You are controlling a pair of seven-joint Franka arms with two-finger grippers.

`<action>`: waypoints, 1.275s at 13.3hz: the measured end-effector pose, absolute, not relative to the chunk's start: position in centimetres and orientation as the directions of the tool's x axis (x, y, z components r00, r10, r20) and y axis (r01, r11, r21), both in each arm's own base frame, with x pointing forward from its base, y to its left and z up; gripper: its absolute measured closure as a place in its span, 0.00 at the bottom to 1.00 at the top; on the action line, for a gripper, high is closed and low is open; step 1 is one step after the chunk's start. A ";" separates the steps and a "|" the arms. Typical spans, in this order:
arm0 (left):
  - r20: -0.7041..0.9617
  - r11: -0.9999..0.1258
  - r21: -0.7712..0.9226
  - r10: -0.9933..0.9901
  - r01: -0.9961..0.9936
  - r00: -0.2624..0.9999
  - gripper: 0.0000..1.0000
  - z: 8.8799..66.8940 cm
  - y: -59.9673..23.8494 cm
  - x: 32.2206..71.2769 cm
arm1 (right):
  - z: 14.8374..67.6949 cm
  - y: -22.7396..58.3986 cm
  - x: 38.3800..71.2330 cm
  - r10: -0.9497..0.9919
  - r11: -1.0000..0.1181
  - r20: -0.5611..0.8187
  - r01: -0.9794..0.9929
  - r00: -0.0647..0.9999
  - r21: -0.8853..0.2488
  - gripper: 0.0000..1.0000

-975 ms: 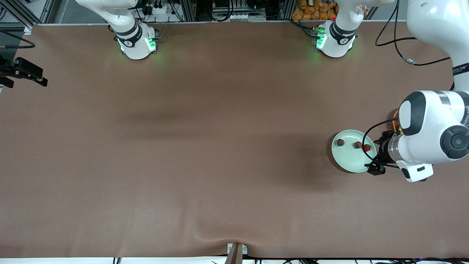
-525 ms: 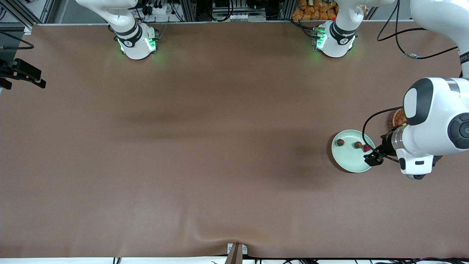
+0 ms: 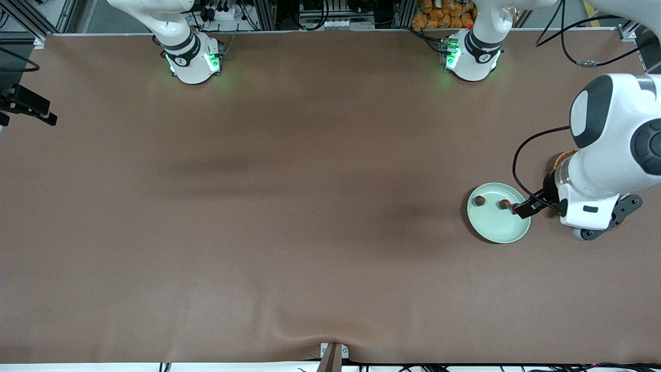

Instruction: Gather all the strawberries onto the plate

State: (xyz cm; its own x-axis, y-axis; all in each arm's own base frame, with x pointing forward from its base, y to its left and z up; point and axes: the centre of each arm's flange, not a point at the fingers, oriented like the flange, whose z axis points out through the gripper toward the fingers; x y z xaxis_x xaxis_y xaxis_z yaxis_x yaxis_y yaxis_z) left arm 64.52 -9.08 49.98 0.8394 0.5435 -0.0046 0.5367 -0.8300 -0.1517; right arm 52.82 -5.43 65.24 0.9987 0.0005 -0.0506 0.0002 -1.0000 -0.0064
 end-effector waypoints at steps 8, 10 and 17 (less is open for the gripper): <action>0.014 -0.959 -0.109 0.262 0.262 0.965 0.00 54.7 -9.8 63.0 | 65.0 -5.4 52.8 0.001 -1.000 -0.057 0.001 0.998 -0.008 0.00; 0.035 -0.972 -0.099 0.209 0.212 0.977 0.00 56.7 -9.3 62.3 | 64.9 -5.0 52.9 0.009 -1.000 -0.058 0.008 0.998 -0.008 0.00; 0.045 -0.988 -0.097 0.115 0.119 0.992 0.00 60.3 -8.1 58.2 | 64.7 -4.7 53.0 0.014 -1.000 -0.058 0.013 0.998 -0.008 0.00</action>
